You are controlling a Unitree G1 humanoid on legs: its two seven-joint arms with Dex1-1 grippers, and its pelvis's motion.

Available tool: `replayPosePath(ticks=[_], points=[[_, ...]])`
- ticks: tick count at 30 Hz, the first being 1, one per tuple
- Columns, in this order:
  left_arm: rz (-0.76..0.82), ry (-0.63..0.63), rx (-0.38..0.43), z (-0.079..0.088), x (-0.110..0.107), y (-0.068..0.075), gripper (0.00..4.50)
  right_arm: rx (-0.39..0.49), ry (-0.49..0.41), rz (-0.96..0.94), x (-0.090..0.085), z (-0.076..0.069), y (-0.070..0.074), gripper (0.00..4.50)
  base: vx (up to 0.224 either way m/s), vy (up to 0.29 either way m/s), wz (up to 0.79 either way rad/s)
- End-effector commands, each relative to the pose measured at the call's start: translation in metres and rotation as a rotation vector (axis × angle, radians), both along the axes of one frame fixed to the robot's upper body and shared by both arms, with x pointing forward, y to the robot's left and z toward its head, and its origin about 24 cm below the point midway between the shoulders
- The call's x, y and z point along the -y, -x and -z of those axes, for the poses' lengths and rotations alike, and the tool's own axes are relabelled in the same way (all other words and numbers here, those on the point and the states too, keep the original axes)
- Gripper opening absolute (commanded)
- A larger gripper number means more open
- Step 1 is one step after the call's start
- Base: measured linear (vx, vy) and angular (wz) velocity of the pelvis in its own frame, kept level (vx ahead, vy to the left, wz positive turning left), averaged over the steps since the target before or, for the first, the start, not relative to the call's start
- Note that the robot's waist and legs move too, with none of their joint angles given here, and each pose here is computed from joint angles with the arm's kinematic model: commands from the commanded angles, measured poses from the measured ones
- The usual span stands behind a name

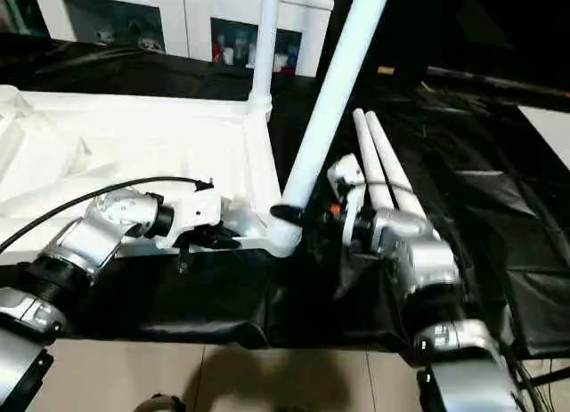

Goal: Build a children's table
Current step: Insert table leg to table base

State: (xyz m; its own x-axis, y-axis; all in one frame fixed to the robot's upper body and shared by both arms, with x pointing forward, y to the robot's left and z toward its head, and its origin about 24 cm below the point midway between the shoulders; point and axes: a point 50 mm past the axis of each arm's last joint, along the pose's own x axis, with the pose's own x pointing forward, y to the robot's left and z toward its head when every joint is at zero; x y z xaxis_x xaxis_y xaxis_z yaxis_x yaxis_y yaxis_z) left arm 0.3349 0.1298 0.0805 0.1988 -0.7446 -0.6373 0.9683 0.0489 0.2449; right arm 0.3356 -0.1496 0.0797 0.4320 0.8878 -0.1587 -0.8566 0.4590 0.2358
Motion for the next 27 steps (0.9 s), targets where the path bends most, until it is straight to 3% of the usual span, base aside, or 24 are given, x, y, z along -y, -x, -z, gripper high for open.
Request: replayPosePath(ticks=[1,6,13,21,27], points=[[0.038,-0.047,-0.009,0.000,0.001,0.002,0.00,-0.063,0.073,0.016,0.005,0.015,0.003,1.85,0.000,0.000,0.00],[0.045,-0.059,-0.019,0.000,0.000,0.003,0.00,-0.060,0.105,0.014,0.004,0.010,-0.005,1.85,0.000,0.000,0.00],[0.047,-0.080,-0.013,-0.001,-0.001,0.003,0.00,-0.069,0.159,-0.034,-0.001,0.015,-0.005,1.85,0.000,0.000,0.00],[0.059,-0.123,-0.003,-0.003,0.000,0.002,0.00,-0.075,0.091,0.083,0.004,0.024,-0.002,1.85,0.000,0.000,0.00],[0.058,-0.119,-0.002,-0.005,0.002,0.001,0.00,-0.069,-0.010,0.204,0.012,0.027,0.001,1.85,0.000,0.000,0.00]])
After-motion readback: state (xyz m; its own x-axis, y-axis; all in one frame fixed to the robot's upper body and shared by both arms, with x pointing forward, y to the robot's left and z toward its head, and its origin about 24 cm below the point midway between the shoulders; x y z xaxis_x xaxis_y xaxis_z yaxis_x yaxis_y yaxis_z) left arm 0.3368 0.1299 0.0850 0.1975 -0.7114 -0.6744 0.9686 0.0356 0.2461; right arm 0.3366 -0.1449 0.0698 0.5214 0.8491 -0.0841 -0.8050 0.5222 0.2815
